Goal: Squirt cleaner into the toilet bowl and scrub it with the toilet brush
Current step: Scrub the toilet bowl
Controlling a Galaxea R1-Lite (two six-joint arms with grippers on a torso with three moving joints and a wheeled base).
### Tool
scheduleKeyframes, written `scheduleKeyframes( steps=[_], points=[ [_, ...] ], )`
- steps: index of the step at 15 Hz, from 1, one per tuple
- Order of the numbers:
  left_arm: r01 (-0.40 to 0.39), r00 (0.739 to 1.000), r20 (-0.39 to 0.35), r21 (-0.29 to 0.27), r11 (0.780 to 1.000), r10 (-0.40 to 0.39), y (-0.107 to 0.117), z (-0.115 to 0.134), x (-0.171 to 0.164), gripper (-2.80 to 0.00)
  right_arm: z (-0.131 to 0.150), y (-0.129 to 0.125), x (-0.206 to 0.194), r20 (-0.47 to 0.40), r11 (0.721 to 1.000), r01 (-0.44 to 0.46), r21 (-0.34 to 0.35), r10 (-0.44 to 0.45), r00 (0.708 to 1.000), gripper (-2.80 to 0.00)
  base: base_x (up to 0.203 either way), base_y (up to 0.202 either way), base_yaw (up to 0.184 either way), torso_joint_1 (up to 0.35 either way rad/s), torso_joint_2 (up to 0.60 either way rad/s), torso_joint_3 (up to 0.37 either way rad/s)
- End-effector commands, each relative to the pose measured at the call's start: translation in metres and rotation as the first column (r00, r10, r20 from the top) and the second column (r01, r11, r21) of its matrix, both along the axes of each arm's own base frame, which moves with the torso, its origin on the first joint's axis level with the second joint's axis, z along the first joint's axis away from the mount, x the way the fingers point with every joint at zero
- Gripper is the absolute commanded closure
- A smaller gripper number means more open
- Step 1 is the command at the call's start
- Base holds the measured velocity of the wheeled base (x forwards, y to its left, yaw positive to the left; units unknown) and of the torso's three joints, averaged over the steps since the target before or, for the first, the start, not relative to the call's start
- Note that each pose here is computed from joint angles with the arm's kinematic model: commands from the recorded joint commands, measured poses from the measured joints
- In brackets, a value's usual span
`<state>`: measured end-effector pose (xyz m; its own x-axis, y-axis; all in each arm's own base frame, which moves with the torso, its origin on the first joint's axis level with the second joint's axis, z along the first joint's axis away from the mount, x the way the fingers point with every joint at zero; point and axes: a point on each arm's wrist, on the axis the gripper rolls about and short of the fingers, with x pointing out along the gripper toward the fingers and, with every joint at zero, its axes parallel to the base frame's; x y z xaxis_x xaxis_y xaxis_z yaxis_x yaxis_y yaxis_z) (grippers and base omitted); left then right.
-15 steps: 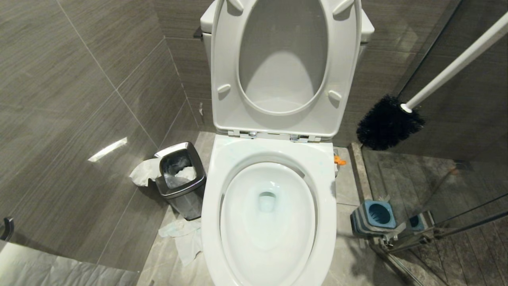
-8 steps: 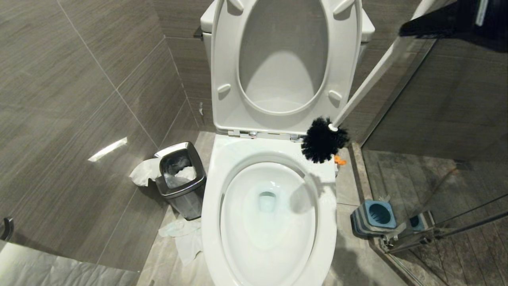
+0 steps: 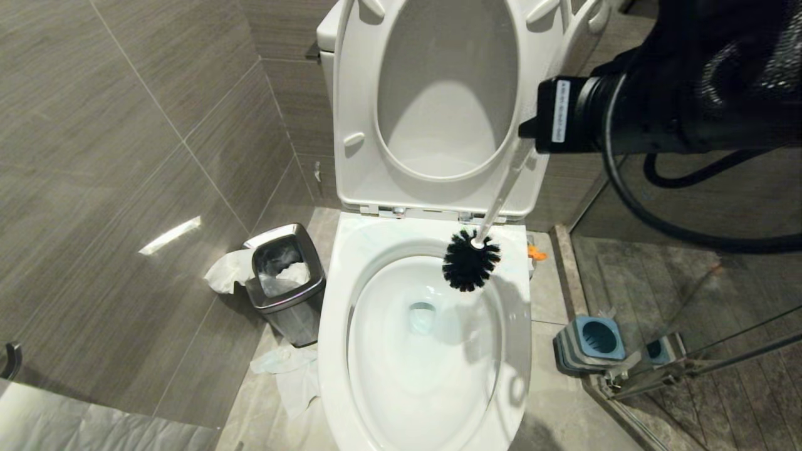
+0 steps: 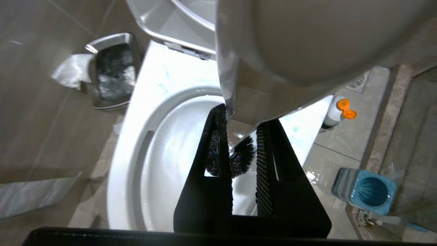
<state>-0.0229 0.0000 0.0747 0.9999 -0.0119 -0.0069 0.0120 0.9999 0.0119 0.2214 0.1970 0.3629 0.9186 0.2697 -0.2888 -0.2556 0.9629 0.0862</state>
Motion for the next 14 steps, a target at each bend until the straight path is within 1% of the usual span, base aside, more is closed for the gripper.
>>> scheduleKeyframes(
  steps=[1, 3, 5, 7, 9, 11, 14],
  points=[
    [0.001, 1.000, -0.004, 0.002, 1.000, -0.001, 0.000, -0.001, 0.000, 0.00, -0.022, 0.021, 0.014, -0.041, 0.998, 0.009, -0.054, -0.012, 0.999, 0.00, 0.000, 0.000, 0.000, 0.000, 0.00, 0.000],
    [0.002, 1.000, -0.005, 0.007, 1.000, -0.002, 0.000, -0.001, 0.000, 0.00, -0.032, 0.035, 0.013, -0.054, 0.997, 0.001, -0.083, -0.006, 0.999, 0.00, 0.000, 0.000, 0.000, 0.000, 0.00, 0.000],
    [0.004, 1.000, -0.007, 0.006, 1.000, -0.003, 0.000, -0.001, 0.000, 0.00, -0.046, 0.050, 0.013, -0.038, 0.994, 0.029, -0.108, -0.033, 0.999, 0.00, 0.000, 0.000, 0.000, 0.000, 0.00, 0.000],
    [0.004, 1.000, -0.007, 0.006, 1.000, -0.003, 0.000, -0.001, 0.000, 0.00, -0.058, 0.061, 0.010, -0.025, 0.991, 0.031, -0.131, -0.035, 0.999, 0.00, 0.000, 0.000, 0.000, 0.000, 0.00, 0.000],
    [0.005, 1.000, -0.004, 0.011, 1.000, -0.005, 0.000, -0.001, 0.000, 0.00, -0.068, 0.066, 0.006, -0.032, 0.987, 0.036, -0.157, -0.041, 0.999, 0.00, 0.000, 0.000, 0.000, 0.000, 0.00, 0.000],
    [0.005, 1.000, -0.005, 0.016, 1.000, -0.005, 0.000, -0.001, 0.000, 0.00, -0.077, 0.071, 0.005, -0.025, 0.987, 0.034, -0.158, -0.039, 0.999, 0.00, 0.000, 0.000, 0.000, 0.000, 0.00, 0.000],
    [0.005, 1.000, -0.006, 0.014, 1.000, -0.005, 0.000, -0.001, 0.000, 0.00, -0.089, 0.072, 0.005, -0.026, 0.982, 0.055, -0.178, -0.060, 0.998, 0.00, 0.000, 0.000, 0.000, 0.001, 0.00, 0.030]
  ],
)
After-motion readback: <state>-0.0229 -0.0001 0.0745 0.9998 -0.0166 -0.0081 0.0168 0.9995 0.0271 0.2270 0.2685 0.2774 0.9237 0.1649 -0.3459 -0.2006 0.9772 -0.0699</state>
